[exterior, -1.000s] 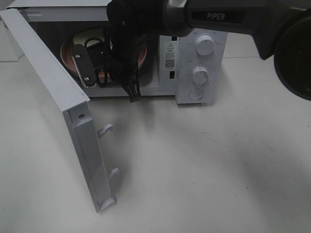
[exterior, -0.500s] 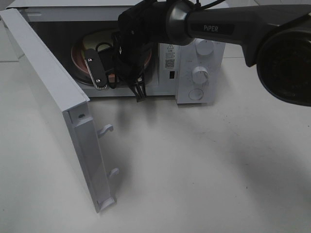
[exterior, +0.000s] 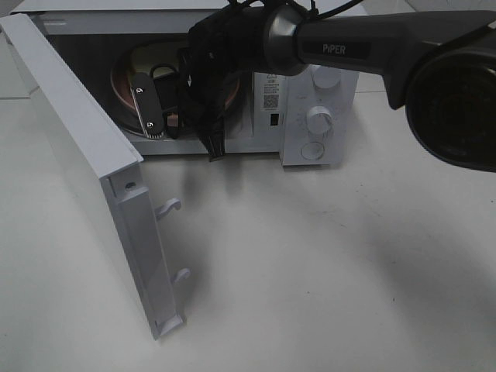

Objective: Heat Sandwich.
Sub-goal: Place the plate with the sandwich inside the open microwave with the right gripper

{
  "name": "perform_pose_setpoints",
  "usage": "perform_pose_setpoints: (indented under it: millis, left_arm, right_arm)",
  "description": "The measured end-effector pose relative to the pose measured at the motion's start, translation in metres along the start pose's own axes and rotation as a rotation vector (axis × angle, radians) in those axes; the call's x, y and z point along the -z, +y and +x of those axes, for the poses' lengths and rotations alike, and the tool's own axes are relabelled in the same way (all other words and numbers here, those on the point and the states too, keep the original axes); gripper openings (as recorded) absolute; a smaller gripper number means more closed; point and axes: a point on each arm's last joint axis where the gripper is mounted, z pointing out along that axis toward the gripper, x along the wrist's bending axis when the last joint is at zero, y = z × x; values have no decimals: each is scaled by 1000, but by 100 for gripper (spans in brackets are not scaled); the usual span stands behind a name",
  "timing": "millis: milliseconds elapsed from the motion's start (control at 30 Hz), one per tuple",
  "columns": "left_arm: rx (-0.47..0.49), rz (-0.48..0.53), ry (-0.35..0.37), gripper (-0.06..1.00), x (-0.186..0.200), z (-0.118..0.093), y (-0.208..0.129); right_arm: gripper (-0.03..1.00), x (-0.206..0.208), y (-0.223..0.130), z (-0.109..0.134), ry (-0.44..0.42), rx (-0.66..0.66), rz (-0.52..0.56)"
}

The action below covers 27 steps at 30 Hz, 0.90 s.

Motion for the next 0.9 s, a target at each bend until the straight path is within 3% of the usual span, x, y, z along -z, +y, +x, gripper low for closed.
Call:
perform_pose_setpoints:
  millis: [200, 333, 433, 533, 900]
  left_arm:
    - [0, 0, 0, 80, 0, 0, 0]
    - [0, 0, 0, 80, 0, 0, 0]
    - [0, 0, 0, 80, 0, 0, 0]
    - [0, 0, 0, 80, 0, 0, 0]
    - [0, 0, 0, 80, 0, 0, 0]
  right_arm:
    - [9, 0, 1, -2, -23, -88, -12]
    - [21, 0, 1, -3, -27, -96, -12]
    - [37, 1, 2, -3, -30, -94, -13]
    - [43, 2, 2, -3, -22, -94, -9]
    - [45, 21, -3, 2, 80, -116, 28]
